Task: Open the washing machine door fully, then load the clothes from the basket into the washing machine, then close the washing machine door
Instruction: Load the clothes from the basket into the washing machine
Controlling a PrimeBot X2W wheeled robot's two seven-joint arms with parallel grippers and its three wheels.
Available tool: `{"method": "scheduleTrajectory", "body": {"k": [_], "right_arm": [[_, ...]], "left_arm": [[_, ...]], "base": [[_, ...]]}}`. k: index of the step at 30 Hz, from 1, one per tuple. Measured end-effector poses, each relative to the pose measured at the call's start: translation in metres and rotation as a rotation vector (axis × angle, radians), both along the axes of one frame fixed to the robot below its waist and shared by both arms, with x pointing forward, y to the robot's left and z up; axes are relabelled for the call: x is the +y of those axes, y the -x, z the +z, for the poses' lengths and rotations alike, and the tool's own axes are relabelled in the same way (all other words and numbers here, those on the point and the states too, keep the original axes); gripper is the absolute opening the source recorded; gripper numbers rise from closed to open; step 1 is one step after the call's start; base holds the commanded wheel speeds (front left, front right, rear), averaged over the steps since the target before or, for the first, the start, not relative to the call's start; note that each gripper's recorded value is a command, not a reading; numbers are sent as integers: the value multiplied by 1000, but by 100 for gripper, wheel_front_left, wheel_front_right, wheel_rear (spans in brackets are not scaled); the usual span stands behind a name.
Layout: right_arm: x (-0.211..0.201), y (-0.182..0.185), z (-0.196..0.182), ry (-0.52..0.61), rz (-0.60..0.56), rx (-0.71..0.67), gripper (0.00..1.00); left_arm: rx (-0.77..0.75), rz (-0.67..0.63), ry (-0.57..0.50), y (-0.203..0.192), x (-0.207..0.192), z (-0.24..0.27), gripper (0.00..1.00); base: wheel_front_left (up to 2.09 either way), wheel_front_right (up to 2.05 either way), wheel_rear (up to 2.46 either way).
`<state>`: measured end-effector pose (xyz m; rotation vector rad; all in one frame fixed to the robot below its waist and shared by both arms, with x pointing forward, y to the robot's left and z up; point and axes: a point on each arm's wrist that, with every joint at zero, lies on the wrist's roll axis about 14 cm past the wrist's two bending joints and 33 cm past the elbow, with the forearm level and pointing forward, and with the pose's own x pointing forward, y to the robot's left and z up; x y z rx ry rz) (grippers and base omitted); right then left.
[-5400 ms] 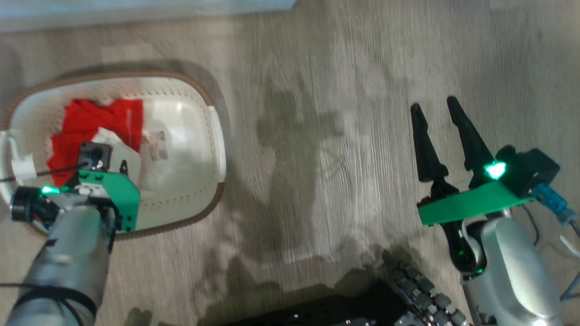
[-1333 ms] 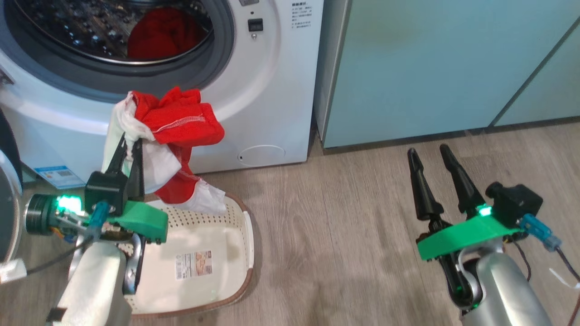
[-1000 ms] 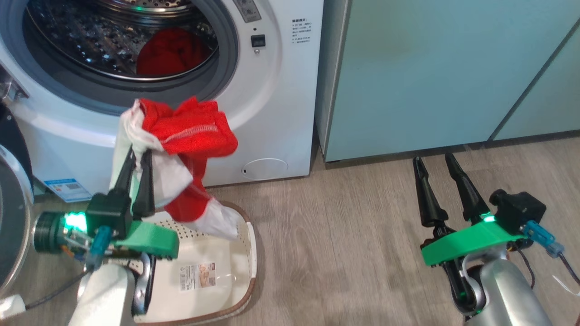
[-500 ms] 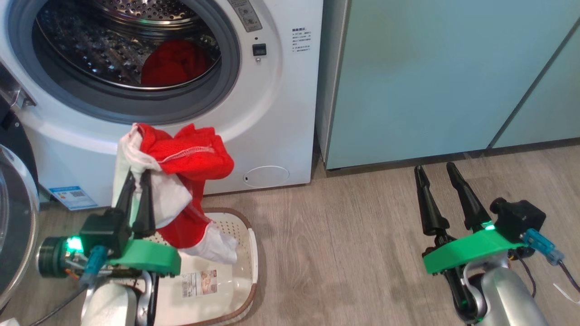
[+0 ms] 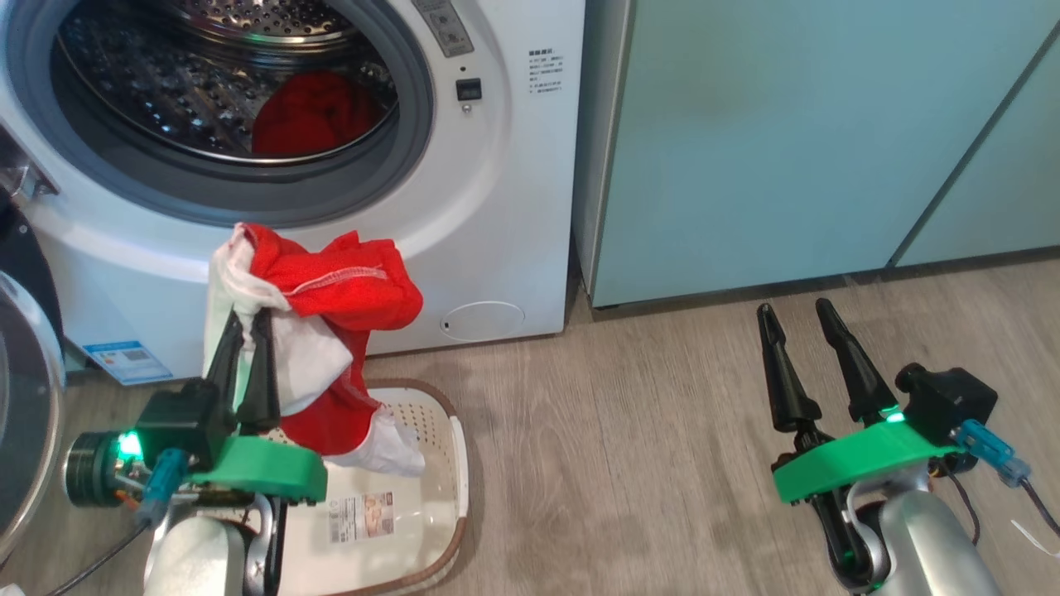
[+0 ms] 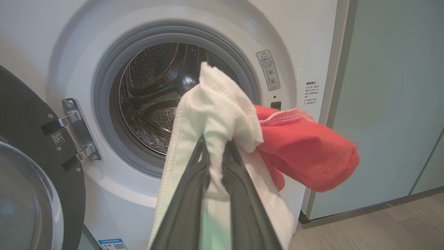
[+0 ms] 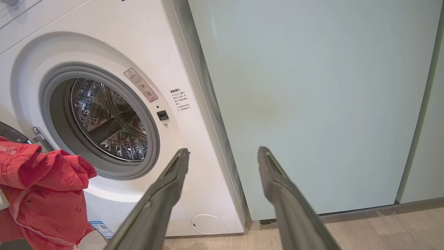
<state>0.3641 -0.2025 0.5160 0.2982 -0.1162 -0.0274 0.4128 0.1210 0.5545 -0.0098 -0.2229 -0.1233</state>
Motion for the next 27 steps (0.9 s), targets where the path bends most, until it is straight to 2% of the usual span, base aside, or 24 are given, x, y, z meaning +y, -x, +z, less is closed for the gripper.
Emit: {"method": "scheduleTrajectory", "body": {"k": [9, 20, 27], "right_arm": [[-3, -6, -14, 3, -9, 44, 100], [-11, -34, -39, 23, -24, 114, 100], [-17, -52, -68, 26, -33, 185, 100]], "left_arm": [[3, -10, 4, -23, 1, -4, 0], [-166, 2, 39, -111, 4, 43, 0], [-180, 16, 84, -184, 8, 35, 0]], "base": [[0, 0, 0], [0, 0, 0], [0, 0, 0]]}}
